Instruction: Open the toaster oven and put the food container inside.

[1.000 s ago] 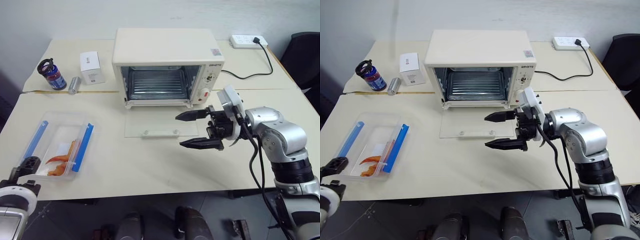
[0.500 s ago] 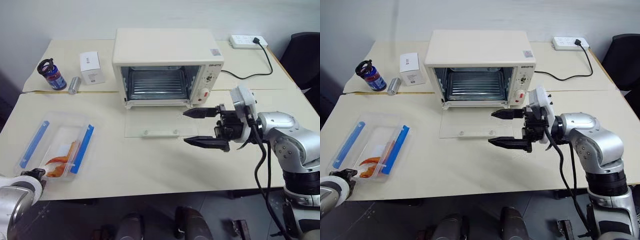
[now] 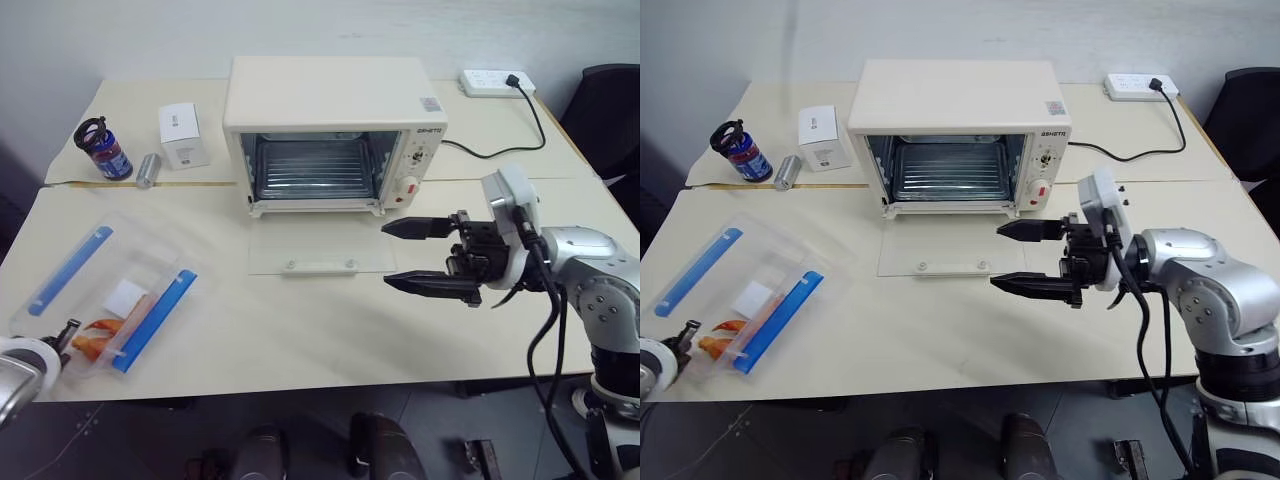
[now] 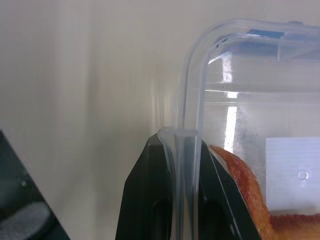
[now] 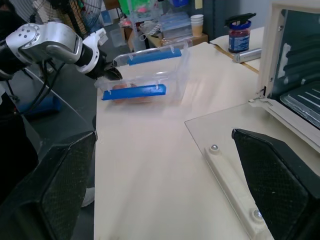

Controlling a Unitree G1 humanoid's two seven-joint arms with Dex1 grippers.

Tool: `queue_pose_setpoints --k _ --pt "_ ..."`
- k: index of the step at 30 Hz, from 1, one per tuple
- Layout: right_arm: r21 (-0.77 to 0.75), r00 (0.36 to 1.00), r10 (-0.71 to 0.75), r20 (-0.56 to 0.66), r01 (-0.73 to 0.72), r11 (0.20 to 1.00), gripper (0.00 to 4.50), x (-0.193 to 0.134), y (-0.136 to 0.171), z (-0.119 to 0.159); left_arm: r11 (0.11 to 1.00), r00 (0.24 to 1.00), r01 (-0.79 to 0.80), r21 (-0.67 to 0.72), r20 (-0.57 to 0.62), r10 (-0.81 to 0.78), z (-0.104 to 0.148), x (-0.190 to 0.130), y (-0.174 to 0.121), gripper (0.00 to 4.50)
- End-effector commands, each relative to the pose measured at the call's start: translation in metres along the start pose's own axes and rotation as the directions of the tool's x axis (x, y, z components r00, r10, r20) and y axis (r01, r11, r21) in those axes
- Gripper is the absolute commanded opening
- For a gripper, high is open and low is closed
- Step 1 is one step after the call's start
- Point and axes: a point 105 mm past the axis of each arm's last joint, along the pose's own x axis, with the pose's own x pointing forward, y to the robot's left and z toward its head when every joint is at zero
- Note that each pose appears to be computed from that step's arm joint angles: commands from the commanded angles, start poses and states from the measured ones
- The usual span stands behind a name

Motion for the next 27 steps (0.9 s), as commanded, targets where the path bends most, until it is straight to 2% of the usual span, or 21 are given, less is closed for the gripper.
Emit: queue_pose_setpoints --k 1,5,8,12,14,19,25,27 --pt "-0.043 1.000 -0.022 0.022 0.022 0.999 4.50 -0.006 0.006 0.010 0.940 0.962 0.267 0.211 -0.005 -0.272 0.021 -0.016 -0.052 0.02" --pt "-0.029 0.997 -0.074 0.027 0.074 0.997 4.50 -0.010 0.007 0.005 0.780 0.865 0.497 0.382 -0.148 -0.479 0.020 -0.030 -0.110 0.02" --pt "-0.026 0.995 -0.095 0.030 0.096 0.995 4.50 -0.011 0.009 0.002 0.699 0.813 0.580 0.418 -0.244 -0.528 0.010 -0.032 -0.134 0.02" --pt "-0.019 0.989 -0.140 0.035 0.141 0.990 4.50 -0.017 0.012 0.001 0.606 0.751 0.660 0.444 -0.396 -0.528 -0.022 -0.027 -0.169 0.02" --pt "-0.014 0.987 -0.154 0.038 0.154 0.988 4.50 -0.019 0.013 0.001 0.583 0.739 0.673 0.455 -0.428 -0.520 -0.029 -0.025 -0.181 0.02" --pt "-0.007 0.978 -0.206 0.040 0.207 0.978 4.50 -0.024 0.015 -0.004 0.532 0.712 0.702 0.474 -0.470 -0.521 -0.048 -0.015 -0.235 0.02" --pt "0.002 0.967 -0.251 0.043 0.251 0.968 4.50 -0.029 0.018 -0.008 0.542 0.737 0.676 0.500 -0.476 -0.480 -0.059 -0.001 -0.262 0.02" --pt "0.003 0.964 -0.263 0.045 0.263 0.965 4.50 -0.030 0.017 -0.009 0.558 0.746 0.666 0.495 -0.463 -0.479 -0.058 0.002 -0.269 0.72"
